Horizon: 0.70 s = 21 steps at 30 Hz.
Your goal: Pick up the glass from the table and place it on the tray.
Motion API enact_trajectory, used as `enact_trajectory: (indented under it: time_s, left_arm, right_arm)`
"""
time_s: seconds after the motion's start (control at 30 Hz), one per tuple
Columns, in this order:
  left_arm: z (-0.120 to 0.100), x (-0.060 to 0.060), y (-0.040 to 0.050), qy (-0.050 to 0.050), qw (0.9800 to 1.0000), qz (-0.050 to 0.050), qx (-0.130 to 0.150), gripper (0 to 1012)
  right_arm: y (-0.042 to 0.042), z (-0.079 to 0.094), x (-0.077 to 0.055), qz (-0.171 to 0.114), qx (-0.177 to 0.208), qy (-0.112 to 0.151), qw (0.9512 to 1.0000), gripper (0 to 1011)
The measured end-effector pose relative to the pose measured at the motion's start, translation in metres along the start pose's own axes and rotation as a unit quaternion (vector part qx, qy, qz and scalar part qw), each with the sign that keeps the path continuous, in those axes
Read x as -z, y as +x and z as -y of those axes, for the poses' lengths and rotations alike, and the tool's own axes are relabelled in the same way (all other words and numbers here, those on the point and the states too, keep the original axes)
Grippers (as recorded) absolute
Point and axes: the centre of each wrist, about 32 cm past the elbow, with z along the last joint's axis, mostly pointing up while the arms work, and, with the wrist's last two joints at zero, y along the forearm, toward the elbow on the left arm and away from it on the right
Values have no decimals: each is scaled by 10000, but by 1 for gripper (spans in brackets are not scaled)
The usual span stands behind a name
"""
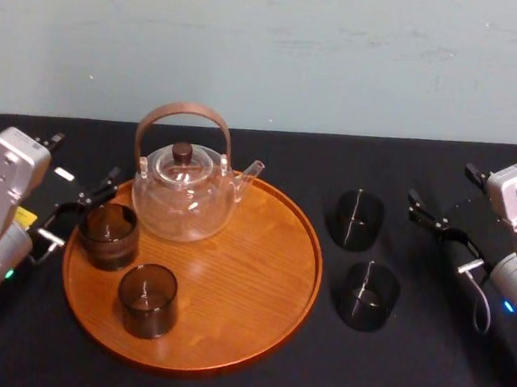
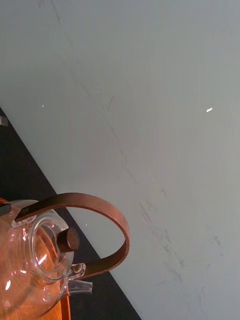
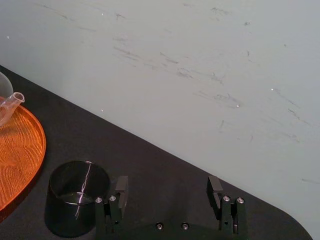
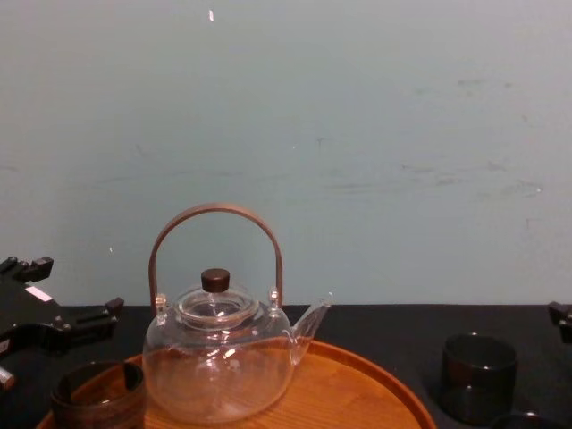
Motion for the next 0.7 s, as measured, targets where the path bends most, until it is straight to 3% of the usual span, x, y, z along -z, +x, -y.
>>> enact_trajectory:
  time_s: [0.7]
  left_arm:
    - [0,0,0,0,10000,0,0,1001]
  right_arm:
    - [0,0,0,0,0,0,10000,1002]
